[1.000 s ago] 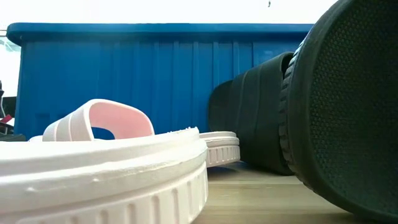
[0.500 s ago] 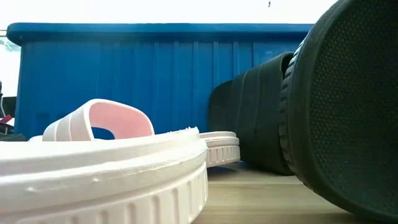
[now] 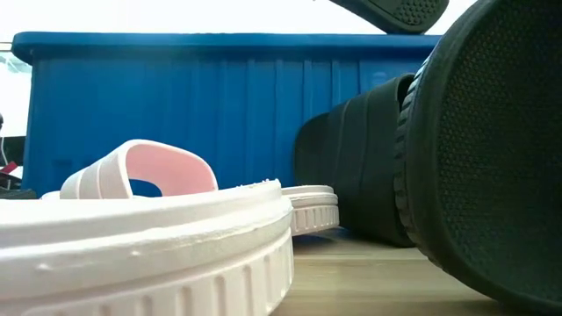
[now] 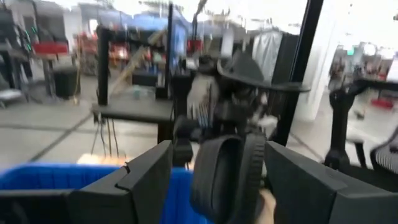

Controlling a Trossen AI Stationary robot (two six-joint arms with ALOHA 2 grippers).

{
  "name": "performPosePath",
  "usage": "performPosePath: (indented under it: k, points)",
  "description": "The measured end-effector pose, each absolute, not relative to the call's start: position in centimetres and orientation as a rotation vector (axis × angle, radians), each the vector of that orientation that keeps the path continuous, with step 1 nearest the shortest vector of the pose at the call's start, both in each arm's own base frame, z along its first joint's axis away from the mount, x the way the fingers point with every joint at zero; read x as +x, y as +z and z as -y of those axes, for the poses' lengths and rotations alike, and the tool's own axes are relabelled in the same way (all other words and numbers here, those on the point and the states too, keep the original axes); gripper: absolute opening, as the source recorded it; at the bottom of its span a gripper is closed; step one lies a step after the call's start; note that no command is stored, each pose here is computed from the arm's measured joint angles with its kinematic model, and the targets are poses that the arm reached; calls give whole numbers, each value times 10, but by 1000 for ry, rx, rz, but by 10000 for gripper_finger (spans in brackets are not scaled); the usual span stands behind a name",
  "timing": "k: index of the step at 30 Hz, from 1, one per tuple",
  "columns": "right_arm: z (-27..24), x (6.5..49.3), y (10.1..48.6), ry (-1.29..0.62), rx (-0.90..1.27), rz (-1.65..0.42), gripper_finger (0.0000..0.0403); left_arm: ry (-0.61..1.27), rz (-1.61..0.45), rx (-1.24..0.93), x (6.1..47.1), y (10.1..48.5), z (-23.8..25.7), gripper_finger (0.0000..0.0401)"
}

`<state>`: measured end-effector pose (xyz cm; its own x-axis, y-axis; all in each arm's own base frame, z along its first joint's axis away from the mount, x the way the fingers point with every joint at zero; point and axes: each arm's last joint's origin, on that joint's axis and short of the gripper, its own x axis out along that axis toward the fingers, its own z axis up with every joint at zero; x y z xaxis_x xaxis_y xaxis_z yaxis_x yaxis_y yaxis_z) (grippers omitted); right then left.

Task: Pick and place slides into bin
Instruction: Put the black slide into the blue container

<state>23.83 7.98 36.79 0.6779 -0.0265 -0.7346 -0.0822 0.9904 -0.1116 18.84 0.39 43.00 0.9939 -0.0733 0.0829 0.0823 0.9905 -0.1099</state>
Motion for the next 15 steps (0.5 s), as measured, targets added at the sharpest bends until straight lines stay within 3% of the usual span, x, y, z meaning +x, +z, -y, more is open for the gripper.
performPosePath:
  k: [15]
  points:
    - [-79,252,412,52,-343,-848,56,-131,54,-87,202,442,-3,240]
